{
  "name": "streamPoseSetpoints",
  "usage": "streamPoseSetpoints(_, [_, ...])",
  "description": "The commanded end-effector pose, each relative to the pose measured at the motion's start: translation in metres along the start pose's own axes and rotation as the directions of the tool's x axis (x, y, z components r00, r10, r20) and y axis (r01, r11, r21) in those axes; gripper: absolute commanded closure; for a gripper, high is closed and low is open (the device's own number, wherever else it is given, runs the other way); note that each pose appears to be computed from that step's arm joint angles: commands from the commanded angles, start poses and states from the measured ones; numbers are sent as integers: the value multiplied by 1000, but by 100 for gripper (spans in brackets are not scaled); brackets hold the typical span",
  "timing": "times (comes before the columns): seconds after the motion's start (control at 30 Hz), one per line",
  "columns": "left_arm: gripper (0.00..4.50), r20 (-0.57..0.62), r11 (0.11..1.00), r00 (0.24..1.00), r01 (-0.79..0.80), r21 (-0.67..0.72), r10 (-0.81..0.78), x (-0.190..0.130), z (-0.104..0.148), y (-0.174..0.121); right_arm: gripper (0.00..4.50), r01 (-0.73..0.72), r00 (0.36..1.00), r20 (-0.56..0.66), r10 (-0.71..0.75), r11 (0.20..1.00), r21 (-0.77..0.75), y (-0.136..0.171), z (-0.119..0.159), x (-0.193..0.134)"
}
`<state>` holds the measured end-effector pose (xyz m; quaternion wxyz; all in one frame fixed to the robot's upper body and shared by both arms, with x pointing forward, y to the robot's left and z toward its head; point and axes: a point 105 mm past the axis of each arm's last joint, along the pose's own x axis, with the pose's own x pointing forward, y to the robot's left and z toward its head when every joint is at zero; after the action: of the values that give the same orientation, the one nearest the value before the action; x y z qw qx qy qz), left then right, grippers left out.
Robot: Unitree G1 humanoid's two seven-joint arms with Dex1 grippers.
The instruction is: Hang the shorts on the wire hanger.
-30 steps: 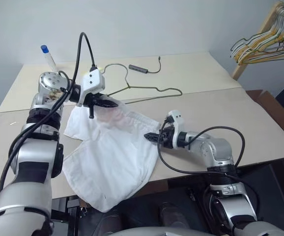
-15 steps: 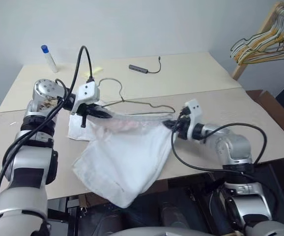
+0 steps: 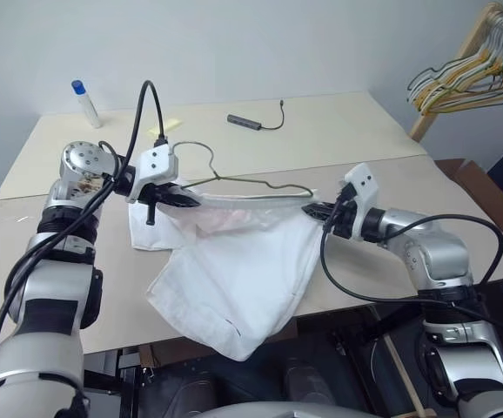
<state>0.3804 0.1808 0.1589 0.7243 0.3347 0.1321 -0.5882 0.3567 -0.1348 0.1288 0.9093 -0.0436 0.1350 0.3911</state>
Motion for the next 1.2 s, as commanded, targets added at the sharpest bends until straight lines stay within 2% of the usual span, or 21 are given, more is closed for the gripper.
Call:
streamPoseSetpoints(0.03, [449, -9, 997, 998, -70, -23, 70, -17, -4, 7, 446, 70, 997, 45, -67, 995, -67, -16, 17, -16])
streamPoseSetpoints(0.23, [449, 64, 997, 996, -61, -40, 64, -15, 4, 6, 446, 65, 997, 45, -62, 995, -78, -17, 16, -17])
streamPoseSetpoints(0.63, [449, 6, 999, 1000, -19, -29, 19, -16, -6, -2, 446, 70, 997, 45, -66, 994, -88, -21, 19, -22])
streamPoseSetpoints(0.93, [449, -151, 1000, 988, -24, -16, 22, -13, -30, -5, 446, 85, 995, 65, -79, 991, -108, -27, 29, -30])
streamPoseSetpoints(1.07, [449, -186, 999, 983, -18, -32, 12, -11, -37, -8, 446, 87, 994, 75, -78, 988, -126, -27, 34, -31])
streamPoseSetpoints(1.2, [449, -246, 999, 969, -20, -31, 12, -6, -46, -8, 446, 78, 994, 89, -59, 970, -231, -19, 47, -32])
